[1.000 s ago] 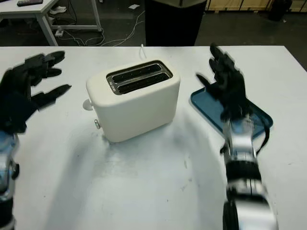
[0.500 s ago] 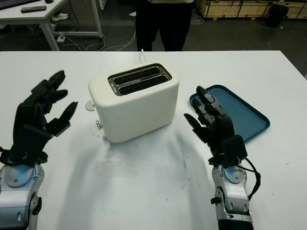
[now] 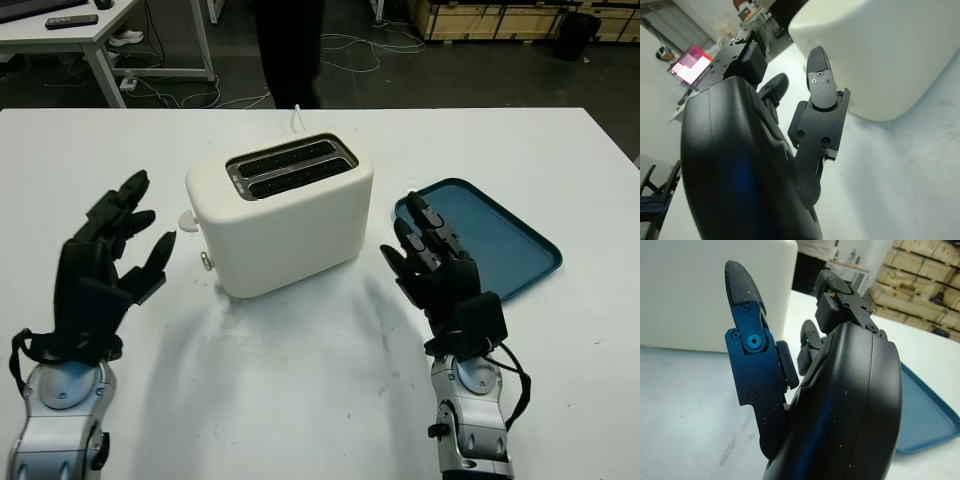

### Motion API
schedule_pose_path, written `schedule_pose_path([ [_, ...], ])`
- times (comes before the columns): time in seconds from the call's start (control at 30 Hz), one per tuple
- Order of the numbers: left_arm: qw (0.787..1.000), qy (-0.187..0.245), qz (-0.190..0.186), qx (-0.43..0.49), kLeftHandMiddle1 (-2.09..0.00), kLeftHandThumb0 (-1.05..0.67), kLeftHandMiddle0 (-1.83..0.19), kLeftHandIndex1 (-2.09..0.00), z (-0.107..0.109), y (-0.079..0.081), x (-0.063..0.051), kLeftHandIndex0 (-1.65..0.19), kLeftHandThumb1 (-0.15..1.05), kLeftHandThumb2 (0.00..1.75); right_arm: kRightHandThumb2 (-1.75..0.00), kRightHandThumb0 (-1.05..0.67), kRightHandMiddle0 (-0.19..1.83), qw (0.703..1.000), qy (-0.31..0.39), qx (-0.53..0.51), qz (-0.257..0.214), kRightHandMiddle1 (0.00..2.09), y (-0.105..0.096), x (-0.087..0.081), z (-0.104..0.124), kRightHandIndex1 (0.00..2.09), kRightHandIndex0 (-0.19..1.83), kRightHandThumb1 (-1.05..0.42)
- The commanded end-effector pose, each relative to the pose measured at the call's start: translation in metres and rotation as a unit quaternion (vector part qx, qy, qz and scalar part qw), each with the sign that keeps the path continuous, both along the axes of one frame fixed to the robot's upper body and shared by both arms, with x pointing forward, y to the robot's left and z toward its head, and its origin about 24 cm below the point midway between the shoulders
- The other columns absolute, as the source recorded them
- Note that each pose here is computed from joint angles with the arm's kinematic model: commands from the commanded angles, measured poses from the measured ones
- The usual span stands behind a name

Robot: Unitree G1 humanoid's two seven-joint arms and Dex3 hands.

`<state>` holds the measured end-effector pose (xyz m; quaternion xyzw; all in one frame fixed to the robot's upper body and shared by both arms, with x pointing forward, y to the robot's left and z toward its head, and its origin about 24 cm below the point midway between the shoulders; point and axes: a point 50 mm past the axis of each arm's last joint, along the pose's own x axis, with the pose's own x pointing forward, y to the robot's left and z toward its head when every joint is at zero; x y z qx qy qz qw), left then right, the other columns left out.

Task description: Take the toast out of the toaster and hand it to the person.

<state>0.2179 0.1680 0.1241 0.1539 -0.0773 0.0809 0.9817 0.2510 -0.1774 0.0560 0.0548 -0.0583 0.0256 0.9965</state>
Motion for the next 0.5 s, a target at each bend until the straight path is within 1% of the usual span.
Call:
schedule_pose_path([
  [0.0, 1.000, 0.008, 0.006, 0.013, -0.95, -0.21, 0.00, -0.02, 0.0004, 0.0046, -0.0029, -0.36, 0.92, 0.51, -0.06, -0.63, 0.43, 1.000, -0.006, 0.007, -0.004, 0.02, -0.0018, 0.0013, -0.0018, 0.06, 0.40, -0.92],
  [0.03, 1.000, 0.010, 0.007, 0.013, -0.95, -0.19, 0.00, -0.03, 0.0013, 0.0059, -0.0038, -0.37, 0.92, 0.51, -0.06, -0.59, 0.44, 1.000, -0.008, 0.012, -0.005, 0.02, -0.0025, 0.0020, -0.0024, 0.06, 0.41, -0.92],
  [0.13, 1.000, 0.019, 0.010, 0.010, -0.87, -0.17, 0.00, -0.02, 0.0021, 0.0098, -0.0064, -0.36, 0.92, 0.51, -0.06, -0.59, 0.46, 1.000, -0.005, 0.002, -0.010, 0.03, -0.0042, 0.0029, -0.0015, 0.07, 0.43, -0.92],
  [0.23, 1.000, 0.022, 0.010, 0.009, -0.87, -0.21, 0.00, -0.02, -0.0002, 0.0126, -0.0059, -0.35, 0.92, 0.51, -0.06, -0.59, 0.46, 1.000, -0.007, -0.005, -0.011, 0.02, -0.0042, 0.0032, -0.0003, 0.07, 0.43, -0.92],
  [0.33, 1.000, 0.026, 0.011, 0.008, -0.87, -0.23, 0.00, -0.02, -0.0023, 0.0125, -0.0051, -0.36, 0.92, 0.52, -0.06, -0.61, 0.46, 1.000, -0.005, -0.007, -0.012, 0.02, -0.0029, 0.0032, -0.0005, 0.06, 0.42, -0.92],
  [0.47, 0.999, 0.030, 0.011, 0.003, -0.88, -0.21, -0.01, -0.02, -0.0027, 0.0096, -0.0046, -0.36, 0.92, 0.52, -0.06, -0.58, 0.46, 1.000, -0.011, -0.001, -0.010, 0.01, -0.0025, 0.0029, -0.0012, 0.06, 0.42, -0.92],
])
